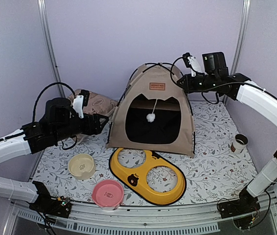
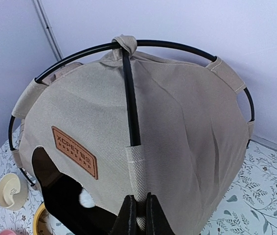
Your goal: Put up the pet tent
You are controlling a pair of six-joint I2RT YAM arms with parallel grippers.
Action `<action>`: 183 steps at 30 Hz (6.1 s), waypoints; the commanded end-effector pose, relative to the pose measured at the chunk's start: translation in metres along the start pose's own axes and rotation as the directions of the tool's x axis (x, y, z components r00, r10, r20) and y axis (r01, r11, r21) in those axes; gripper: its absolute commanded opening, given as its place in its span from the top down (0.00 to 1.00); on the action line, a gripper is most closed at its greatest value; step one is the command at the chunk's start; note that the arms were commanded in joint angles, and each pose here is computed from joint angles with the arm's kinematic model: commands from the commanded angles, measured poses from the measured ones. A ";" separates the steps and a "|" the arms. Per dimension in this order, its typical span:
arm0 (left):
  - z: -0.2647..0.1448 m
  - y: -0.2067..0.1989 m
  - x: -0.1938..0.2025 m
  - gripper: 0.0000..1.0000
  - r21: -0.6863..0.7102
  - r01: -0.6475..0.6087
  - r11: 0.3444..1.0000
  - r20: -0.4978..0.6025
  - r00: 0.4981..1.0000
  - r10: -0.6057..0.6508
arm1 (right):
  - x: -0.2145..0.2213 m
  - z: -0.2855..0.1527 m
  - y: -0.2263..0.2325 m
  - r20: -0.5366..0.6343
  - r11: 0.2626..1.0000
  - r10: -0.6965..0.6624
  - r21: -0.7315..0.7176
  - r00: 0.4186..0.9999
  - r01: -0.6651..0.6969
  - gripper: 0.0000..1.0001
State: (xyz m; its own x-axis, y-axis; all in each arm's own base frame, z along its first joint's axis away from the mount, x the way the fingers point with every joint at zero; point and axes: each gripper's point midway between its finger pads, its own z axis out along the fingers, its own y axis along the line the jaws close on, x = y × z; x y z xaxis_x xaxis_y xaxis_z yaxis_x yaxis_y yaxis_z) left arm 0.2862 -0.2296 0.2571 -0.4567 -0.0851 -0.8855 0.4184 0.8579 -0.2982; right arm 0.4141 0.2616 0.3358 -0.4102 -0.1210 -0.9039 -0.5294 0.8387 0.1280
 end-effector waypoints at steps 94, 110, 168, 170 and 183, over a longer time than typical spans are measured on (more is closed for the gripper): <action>0.097 0.031 -0.026 1.00 -0.053 0.162 0.985 -0.151 0.974 -0.168 | 0.037 -0.060 0.099 0.028 0.968 0.217 -0.136 0.976 -0.211 0.01; 0.034 -0.128 0.082 0.99 0.418 -0.139 0.898 -0.287 0.917 0.276 | 0.061 -0.054 0.080 -0.032 0.976 0.215 -0.021 0.976 -0.215 0.01; 0.084 -0.082 0.050 0.40 0.356 0.406 0.842 -0.410 0.877 -0.250 | 0.165 0.036 0.233 -0.295 0.881 0.222 -0.348 0.929 -0.321 1.00; 0.085 -0.084 0.053 0.33 0.358 0.415 0.837 -0.420 0.872 -0.252 | 0.169 0.036 0.243 -0.287 0.879 0.195 -0.374 0.938 -0.297 1.00; 0.102 -0.086 0.078 0.24 0.293 0.361 0.886 -0.462 0.864 -0.199 | 0.198 0.040 0.277 -0.272 0.884 0.033 -0.440 0.962 -0.155 1.00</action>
State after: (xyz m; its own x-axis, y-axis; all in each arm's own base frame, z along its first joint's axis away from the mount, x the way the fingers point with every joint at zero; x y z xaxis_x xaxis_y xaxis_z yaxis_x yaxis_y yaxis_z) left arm 0.3033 -0.3397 0.1711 -0.8567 -0.0667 -0.5116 0.3737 0.6035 -0.7044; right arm 0.2399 0.4645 0.1689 -0.6680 -0.1811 -0.7218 -0.6436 0.6275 0.4382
